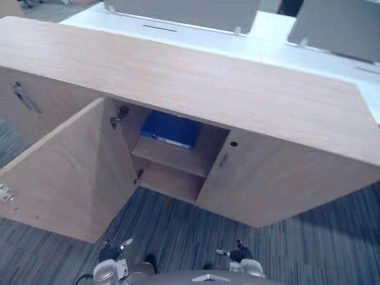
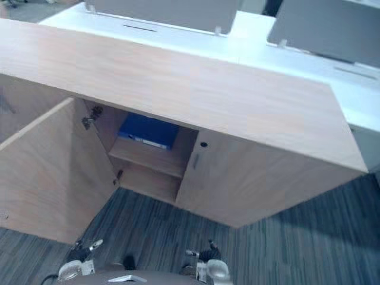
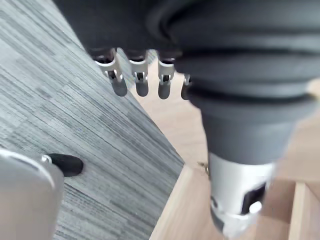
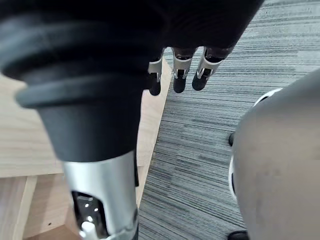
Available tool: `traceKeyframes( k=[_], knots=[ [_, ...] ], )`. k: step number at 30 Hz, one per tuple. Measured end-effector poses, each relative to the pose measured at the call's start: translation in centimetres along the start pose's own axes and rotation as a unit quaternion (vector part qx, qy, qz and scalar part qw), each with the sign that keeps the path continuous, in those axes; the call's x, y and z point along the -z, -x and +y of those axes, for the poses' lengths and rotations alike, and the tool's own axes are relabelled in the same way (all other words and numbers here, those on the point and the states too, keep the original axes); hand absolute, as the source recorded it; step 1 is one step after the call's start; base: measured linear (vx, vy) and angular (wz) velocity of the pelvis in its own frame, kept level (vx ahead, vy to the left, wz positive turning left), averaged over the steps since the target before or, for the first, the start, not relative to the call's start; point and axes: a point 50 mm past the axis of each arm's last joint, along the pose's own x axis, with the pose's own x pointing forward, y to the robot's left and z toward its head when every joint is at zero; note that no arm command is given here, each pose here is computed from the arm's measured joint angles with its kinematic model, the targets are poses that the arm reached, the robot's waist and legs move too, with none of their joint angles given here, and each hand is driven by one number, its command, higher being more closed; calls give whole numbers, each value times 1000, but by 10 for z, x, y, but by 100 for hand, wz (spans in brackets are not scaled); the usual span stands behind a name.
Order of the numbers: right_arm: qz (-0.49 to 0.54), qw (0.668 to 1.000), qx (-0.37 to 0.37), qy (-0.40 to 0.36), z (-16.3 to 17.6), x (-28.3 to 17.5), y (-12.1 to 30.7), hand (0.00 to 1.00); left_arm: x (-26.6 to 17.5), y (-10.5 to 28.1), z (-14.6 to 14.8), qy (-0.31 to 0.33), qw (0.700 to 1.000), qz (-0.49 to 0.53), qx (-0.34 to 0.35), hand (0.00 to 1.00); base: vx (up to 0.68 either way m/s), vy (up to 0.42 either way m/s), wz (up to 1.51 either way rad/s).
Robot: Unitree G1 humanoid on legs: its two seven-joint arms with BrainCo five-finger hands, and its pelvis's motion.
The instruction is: Walk over to the cabinet, pick up the folder, carry it to the office cabinet, place the folder inside the office cabinet, then close the office cabinet door
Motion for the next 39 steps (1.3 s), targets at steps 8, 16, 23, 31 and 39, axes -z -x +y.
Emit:
traceKeyframes(
  k=[8,16,23,31,39],
  knots=[
    [-2,1000,5,-2,-3,-8,-5,0,11,0,54,92,990,24,-104,0,60,31,20],
    [-18,999,20,20,-18,-19,-9,0,-87,-5,122,154,958,-151,-188,0,17,-26,10],
    [-18,999,25,30,-25,-18,-10,0,-170,15,168,148,917,-292,-229,0,-7,0,-4],
    [-15,999,22,30,-25,-16,-9,0,-190,21,160,122,911,-328,-218,0,9,1,-13],
    [-8,999,21,31,-26,-10,-8,0,-203,27,143,86,910,-360,-188,0,15,-2,-3]
  ],
)
